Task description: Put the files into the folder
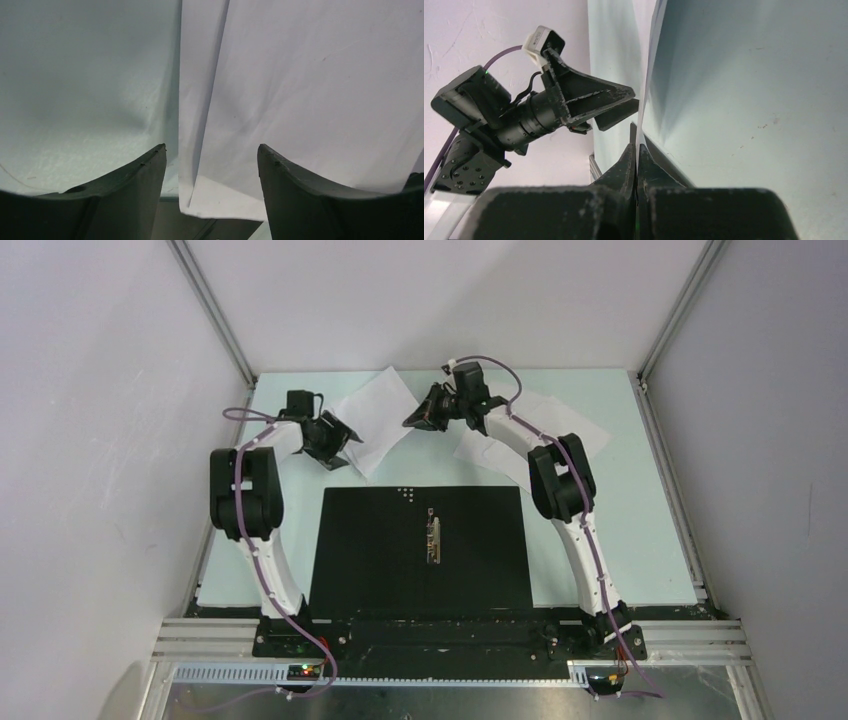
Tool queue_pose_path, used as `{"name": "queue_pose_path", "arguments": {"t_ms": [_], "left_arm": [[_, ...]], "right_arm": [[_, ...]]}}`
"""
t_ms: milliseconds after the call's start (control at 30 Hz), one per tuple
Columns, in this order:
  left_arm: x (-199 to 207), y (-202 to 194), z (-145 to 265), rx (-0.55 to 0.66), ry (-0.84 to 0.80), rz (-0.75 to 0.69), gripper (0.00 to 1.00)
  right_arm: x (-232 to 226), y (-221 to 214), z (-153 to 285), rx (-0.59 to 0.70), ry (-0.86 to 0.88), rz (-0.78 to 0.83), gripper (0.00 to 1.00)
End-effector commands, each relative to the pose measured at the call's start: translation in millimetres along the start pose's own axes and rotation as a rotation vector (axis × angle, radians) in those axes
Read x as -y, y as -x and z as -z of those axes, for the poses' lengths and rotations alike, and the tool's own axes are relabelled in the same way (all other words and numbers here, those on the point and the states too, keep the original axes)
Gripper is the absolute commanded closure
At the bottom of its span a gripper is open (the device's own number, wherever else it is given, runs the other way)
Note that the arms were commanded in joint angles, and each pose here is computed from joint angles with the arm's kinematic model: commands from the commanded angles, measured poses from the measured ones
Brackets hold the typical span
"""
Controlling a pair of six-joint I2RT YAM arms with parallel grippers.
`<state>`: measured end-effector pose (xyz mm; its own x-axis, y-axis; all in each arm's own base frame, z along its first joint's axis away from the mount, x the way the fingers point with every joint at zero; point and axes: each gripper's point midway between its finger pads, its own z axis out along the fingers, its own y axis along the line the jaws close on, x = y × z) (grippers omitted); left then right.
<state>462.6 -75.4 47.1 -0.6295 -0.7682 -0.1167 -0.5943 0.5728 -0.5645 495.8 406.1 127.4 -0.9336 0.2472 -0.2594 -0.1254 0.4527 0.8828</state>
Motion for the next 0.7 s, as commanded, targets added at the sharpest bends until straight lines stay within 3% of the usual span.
{"name": "queue_pose_path", "arguments": {"t_ms": [0,133,233,267,300,333,367,467,667], "left_arm": [[24.6,0.3,34.6,0.041,-0.072,-0.058,0.25],[9.3,-24.7,53.9,0.054,-0.048,-0.054,0.20],[-2.7,-51.9,67.0,0.051,-0.044,-0.083,0.19],[0.4,-56.8,74.9,0.059,-0.062,-0.092,0.19],[-5.1,-71.7,72.7,0.040,-0.055,-0.107,0.19],[1.5,-83.2,79.4,0.038,-0.078,-0.129,0.19],[-4.3,-92.6,78.1,0.030,-0.070,-0.135,0.18],[1.6,-130.5,86.1,0.000,-0.100,-0.173,0.18],[-2.8,-196.9,86.4,-0.059,-0.127,-0.181,0.15]], "right_arm": [[-34.3,24.5,38.8,0.081,-0.002,-0.019,1.00],[-27.5,13.9,80.0,0.148,-0.092,-0.019,1.00],[-12.2,-16.4,126.6,0.192,-0.151,-0.031,1.00],[-25.9,-17.5,150.6,0.239,-0.144,-0.012,1.00],[6.8,-40.6,155.9,0.216,-0.208,-0.058,1.00],[-2.4,-44.6,173.9,0.257,-0.208,-0.043,1.00],[26.2,-68.4,179.9,0.236,-0.265,-0.083,1.00],[35.6,-98.8,215.8,0.287,-0.312,-0.099,1.00],[73.2,-172.0,247.1,0.235,-0.384,-0.207,1.00]]}}
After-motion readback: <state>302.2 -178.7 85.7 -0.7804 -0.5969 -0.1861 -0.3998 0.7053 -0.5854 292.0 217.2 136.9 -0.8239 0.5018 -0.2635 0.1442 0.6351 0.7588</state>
